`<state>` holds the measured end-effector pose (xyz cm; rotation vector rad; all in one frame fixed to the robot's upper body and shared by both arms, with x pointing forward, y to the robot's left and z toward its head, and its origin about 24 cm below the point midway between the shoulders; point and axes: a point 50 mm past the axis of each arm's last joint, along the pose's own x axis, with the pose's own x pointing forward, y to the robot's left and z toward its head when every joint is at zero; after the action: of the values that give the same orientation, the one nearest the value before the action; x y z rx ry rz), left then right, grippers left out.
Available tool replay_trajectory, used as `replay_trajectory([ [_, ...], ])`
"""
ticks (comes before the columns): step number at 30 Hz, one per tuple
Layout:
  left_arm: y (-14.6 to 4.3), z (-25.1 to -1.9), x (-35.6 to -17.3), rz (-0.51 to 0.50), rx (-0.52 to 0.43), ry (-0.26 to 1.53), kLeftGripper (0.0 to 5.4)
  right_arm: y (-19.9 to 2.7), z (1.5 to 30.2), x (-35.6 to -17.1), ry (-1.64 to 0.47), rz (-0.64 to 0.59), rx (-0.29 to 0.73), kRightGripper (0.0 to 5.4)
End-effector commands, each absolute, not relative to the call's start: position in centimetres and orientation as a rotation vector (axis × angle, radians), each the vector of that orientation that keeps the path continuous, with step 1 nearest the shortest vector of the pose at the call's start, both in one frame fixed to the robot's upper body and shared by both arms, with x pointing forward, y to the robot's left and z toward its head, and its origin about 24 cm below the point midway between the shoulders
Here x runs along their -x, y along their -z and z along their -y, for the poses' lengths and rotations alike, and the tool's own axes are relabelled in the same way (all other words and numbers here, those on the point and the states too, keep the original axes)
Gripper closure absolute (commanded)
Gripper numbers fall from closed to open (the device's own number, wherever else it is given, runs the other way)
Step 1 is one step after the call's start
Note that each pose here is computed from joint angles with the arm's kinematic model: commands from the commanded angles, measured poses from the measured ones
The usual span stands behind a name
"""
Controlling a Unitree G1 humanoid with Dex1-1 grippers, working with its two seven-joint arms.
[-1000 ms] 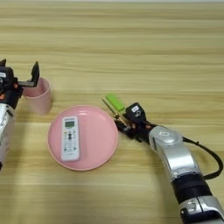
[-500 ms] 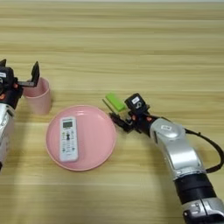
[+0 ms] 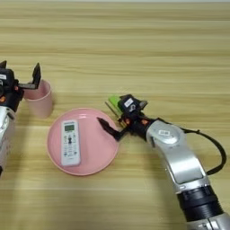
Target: Move the objects on the table
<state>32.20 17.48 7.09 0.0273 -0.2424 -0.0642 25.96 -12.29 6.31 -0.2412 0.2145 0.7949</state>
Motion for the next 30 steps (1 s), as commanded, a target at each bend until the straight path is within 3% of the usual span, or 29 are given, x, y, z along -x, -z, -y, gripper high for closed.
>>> replay_trajectory([
  [1, -7.6, -17.1, -32.3, 0.263, -0.027, 0.073, 0.0, -6.5, 10.6, -25.3, -0.871, -0.21, 0.229, 0.02],
  [8, -7.6, -17.1, -32.3, 0.265, -0.027, 0.074, 0.0, -6.3, 8.3, -24.3, -0.988, -0.222, 0.224, 0.02],
  [15, -7.6, -17.1, -32.3, 0.266, -0.026, 0.074, 0.0, -5.8, 6.3, -24.8, -1.011, -0.239, 0.222, 0.02],
  [22, -7.6, -17.0, -32.3, 0.268, -0.028, 0.075, 0.0, -4.9, 4.3, -25.7, -0.99, -0.251, 0.266, 0.02],
  [30, -7.7, -16.8, -32.2, 0.272, -0.031, 0.074, 0.0, -4.0, 2.9, -25.7, -0.962, -0.205, 0.389, 0.02],
])
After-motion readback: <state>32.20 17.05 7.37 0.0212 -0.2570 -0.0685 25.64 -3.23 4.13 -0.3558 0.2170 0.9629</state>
